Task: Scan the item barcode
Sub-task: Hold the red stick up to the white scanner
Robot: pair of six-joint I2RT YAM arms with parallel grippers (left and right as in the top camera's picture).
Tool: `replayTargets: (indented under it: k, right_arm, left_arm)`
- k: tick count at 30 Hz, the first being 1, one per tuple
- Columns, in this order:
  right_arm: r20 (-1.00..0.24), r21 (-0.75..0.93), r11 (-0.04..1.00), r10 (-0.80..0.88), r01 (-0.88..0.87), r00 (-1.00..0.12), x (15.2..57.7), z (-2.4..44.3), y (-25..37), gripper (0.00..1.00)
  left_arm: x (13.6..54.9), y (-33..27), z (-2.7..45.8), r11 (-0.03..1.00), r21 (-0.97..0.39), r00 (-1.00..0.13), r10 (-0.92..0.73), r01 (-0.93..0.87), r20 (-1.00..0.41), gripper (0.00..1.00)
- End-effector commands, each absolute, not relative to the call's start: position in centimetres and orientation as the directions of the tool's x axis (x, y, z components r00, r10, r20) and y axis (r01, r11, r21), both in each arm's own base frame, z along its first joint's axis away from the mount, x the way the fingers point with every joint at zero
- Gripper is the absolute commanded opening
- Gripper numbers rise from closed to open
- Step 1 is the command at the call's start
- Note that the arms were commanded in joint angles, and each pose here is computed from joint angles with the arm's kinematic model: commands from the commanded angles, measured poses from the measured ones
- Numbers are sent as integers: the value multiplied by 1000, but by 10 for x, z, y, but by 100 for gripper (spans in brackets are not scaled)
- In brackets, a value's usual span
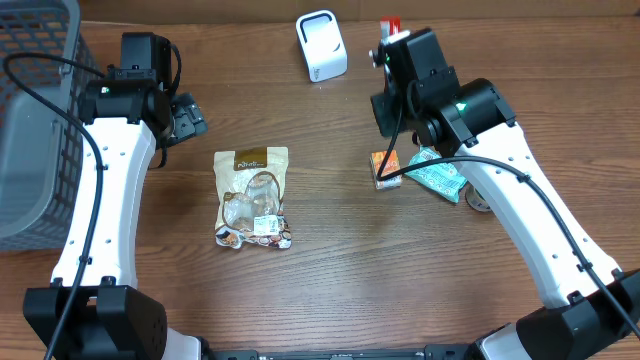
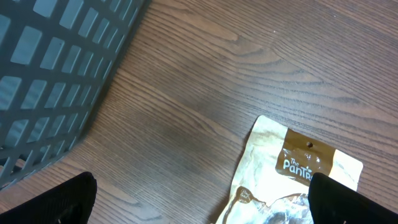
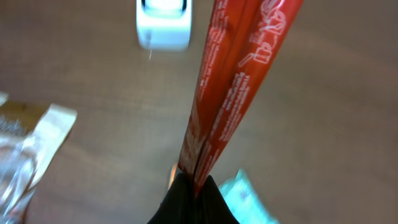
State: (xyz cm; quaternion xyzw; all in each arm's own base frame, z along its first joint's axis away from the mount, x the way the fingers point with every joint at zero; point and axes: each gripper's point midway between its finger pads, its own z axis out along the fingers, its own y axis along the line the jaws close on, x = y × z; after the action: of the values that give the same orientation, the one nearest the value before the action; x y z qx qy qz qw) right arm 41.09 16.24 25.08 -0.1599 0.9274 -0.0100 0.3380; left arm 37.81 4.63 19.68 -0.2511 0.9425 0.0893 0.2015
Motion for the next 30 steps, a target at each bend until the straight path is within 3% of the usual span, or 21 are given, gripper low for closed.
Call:
replayTargets:
  k: [1, 6, 10, 16, 30]
  right_arm:
    - [-680, -230, 923, -380, -309, -627, 430, 273, 159, 4]
    - [-704, -373, 863, -502, -340, -502, 462, 283, 166, 4]
    - [-637, -543, 764, -646, -349, -421, 494, 272, 167, 4]
    - [-509, -736, 634, -749, -237, -424, 538, 247, 154, 4]
    - [-261, -922, 360, -853, -146, -452, 599, 147, 157, 4]
  left_arm:
    - [380, 45, 204, 857, 51, -782, -441, -512, -440, 100]
    - [380, 46, 204, 857, 51, -782, -441, -512, -440, 100]
    - [380, 46, 204, 857, 51, -782, -441, -512, -440, 100]
    - [380, 46, 204, 857, 51, -782, -441, -512, -440, 100]
    - [380, 46, 204, 857, 51, -782, -441, -512, -440, 100]
